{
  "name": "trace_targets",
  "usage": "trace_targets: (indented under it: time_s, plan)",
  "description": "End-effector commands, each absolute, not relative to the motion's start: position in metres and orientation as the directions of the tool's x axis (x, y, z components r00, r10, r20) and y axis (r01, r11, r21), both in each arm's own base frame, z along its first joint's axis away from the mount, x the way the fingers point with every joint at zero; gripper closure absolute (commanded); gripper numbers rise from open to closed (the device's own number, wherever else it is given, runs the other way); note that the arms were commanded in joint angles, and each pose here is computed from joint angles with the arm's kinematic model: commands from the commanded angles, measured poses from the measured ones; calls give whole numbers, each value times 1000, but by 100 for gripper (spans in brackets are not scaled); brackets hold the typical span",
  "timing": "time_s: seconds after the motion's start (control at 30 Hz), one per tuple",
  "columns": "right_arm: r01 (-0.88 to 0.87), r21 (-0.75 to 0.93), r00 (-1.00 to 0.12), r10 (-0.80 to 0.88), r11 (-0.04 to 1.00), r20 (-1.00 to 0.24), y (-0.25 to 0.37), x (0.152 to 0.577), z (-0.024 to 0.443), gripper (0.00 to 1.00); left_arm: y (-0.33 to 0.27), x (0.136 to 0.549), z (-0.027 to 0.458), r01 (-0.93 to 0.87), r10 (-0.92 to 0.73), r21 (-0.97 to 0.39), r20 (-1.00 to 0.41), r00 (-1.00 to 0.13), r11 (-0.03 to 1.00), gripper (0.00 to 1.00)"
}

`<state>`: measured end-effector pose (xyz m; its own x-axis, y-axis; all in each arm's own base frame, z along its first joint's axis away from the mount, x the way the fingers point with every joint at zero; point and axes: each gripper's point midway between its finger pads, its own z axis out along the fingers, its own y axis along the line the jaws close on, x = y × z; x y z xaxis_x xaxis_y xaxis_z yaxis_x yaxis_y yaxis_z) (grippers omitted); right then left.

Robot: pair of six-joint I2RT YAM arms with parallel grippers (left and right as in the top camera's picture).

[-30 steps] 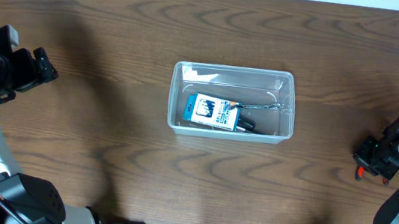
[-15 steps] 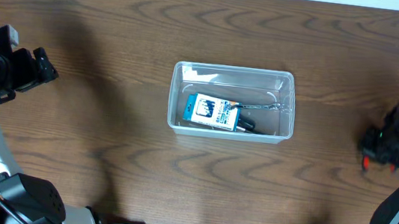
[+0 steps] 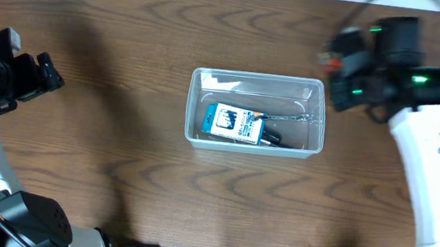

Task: Pack container
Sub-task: 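Carry the pliers leftward and drop them into the container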

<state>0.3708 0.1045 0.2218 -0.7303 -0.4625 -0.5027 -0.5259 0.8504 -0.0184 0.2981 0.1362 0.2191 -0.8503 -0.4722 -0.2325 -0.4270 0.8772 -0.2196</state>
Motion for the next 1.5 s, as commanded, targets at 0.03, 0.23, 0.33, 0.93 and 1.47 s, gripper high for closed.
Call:
trace_targets:
  time_s: [0.03,0.23,0.33,0.93,1.47]
  plan:
    - [-730,-63,-567,-654,681,-501,161,353,217,98,136,298,220,-415,-463,-226,-234,-855,881,2]
    - [-830,-71,-466,-757,554,-458,198,341,197,99,136,298,220,-415,-463,-226,-234,-855,881,2]
    - [-844,-45,-468,-775,534,-425,202,342,180,99,136,298,220,-415,-463,-226,-234,-855,881,2]
    - [-819,121,-574,-800,561,-175,191,321,106,96,136,298,220,-415,-463,-226,-234,-855,881,2]
    - [-763,184,-638,-768,619,-61,176,325,62,98,136,298,220,-416,-463,-226,-234,-855,881,2]
